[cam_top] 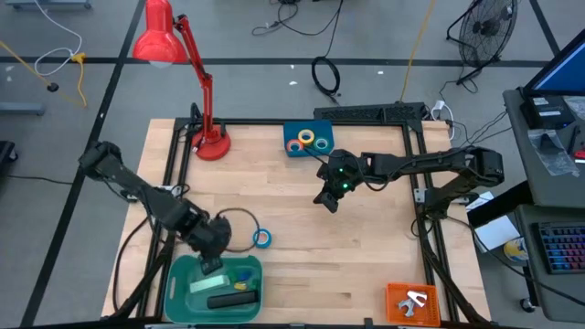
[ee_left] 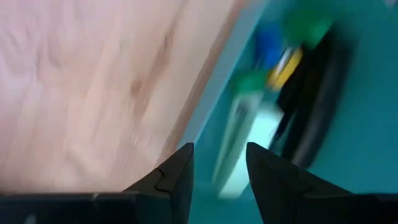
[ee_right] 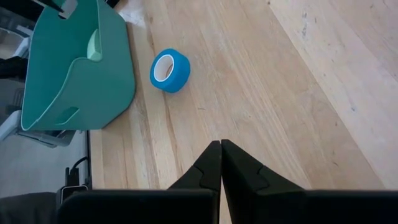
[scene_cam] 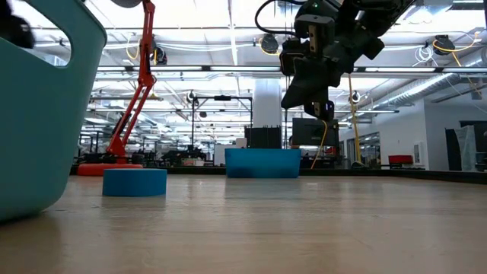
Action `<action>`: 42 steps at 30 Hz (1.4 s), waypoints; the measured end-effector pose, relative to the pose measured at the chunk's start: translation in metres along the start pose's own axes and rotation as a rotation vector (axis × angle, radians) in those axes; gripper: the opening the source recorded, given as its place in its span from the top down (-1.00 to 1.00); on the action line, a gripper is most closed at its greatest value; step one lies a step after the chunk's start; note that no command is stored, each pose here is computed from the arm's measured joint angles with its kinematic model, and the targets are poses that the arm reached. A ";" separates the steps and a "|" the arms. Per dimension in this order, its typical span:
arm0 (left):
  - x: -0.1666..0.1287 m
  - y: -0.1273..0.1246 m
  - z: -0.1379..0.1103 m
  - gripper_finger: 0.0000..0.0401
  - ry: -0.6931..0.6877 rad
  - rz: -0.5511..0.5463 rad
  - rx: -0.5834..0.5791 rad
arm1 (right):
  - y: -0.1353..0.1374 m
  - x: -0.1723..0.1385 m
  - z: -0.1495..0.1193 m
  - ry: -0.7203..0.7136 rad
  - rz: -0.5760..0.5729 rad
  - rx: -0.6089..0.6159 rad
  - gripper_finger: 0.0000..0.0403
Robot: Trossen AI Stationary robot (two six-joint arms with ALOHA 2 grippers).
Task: Pick and place Stapler, Stapler remover, tape
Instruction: Put the blue tape into the blue bin
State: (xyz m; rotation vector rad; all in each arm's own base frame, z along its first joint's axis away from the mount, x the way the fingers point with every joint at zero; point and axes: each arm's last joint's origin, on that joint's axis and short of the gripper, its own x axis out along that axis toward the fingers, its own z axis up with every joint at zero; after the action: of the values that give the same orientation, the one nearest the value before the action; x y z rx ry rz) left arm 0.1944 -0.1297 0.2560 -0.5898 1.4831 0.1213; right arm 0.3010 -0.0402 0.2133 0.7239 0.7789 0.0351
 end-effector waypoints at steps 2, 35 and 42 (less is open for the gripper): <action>-0.010 0.002 0.006 0.25 -0.118 -0.037 -0.039 | 0.000 0.000 0.000 0.000 0.000 -0.001 0.98; -0.100 0.065 0.000 0.25 -0.976 0.174 -0.142 | 0.065 0.116 0.059 0.125 -0.073 0.242 0.98; -0.095 0.060 0.001 0.26 -0.956 0.180 -0.118 | 0.074 0.142 0.053 0.133 0.084 0.230 0.68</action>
State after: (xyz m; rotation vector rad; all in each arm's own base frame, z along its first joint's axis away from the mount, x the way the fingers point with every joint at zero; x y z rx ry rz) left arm 0.1594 -0.0514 0.3292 -0.3939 0.5931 0.5537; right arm 0.4553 0.0251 0.1948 0.9798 0.8881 0.0707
